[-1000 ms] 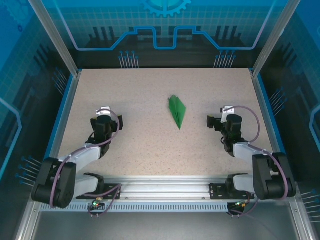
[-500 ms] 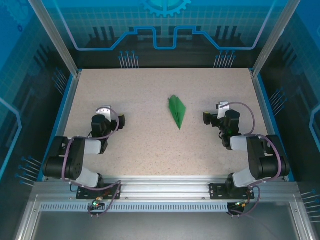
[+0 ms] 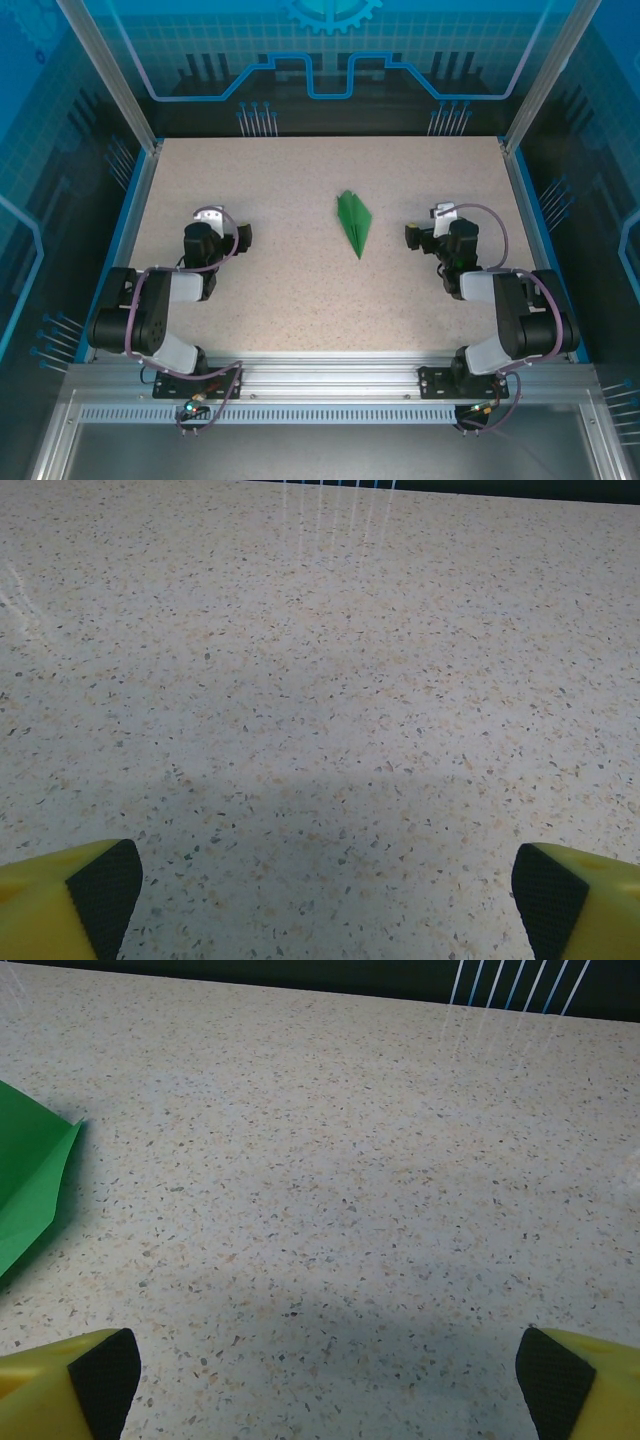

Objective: Fold a paper plane with a square sheet of paper (fold left side to right side)
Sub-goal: Reset both arms

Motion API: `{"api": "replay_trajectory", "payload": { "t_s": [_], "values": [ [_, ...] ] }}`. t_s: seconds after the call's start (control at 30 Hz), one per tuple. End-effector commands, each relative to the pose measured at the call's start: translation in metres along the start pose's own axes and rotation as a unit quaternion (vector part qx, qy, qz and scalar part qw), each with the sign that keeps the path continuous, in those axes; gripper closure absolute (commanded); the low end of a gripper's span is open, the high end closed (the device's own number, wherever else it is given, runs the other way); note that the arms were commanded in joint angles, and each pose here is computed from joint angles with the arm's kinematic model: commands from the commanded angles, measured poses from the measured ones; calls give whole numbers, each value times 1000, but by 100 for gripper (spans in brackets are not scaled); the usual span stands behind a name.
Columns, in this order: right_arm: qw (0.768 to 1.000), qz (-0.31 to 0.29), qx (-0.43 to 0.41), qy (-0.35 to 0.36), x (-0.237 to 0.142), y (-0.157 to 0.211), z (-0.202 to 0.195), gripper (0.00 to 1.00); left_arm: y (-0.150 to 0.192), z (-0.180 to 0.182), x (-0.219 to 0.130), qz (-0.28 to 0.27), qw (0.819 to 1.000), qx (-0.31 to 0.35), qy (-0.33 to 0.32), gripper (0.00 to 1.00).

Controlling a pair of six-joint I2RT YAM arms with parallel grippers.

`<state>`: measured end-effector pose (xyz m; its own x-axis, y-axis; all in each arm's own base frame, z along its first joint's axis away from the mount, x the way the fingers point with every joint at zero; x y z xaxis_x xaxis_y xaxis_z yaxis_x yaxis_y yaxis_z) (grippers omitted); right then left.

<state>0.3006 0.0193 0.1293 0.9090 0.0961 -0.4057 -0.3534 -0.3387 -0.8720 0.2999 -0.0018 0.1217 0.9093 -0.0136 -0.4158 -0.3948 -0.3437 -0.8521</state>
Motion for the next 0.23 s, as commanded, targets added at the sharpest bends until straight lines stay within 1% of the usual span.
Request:
{"api": "replay_trajectory", "payload": {
  "t_s": [0.0,0.2],
  "values": [
    [1000,-4,-9,4,3,-5,0,0,-8,-3,1,-9,1000,-4,14,1],
    [1000,-5,-10,3,3,-6,0,0,-8,-3,1,-9,1000,-3,14,1]
  ]
}}
Point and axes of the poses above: each hand's point on the last joint's axis, 136 mm out from that joint toward the fingers, its own x axis out along the fingers, its own z axis along the line the jaws close on, y = z × x, the point moved 10 cm from there along -x, back along the fingers, and after that the axes turned 15 degrees about -x, right-handed, at the moved point
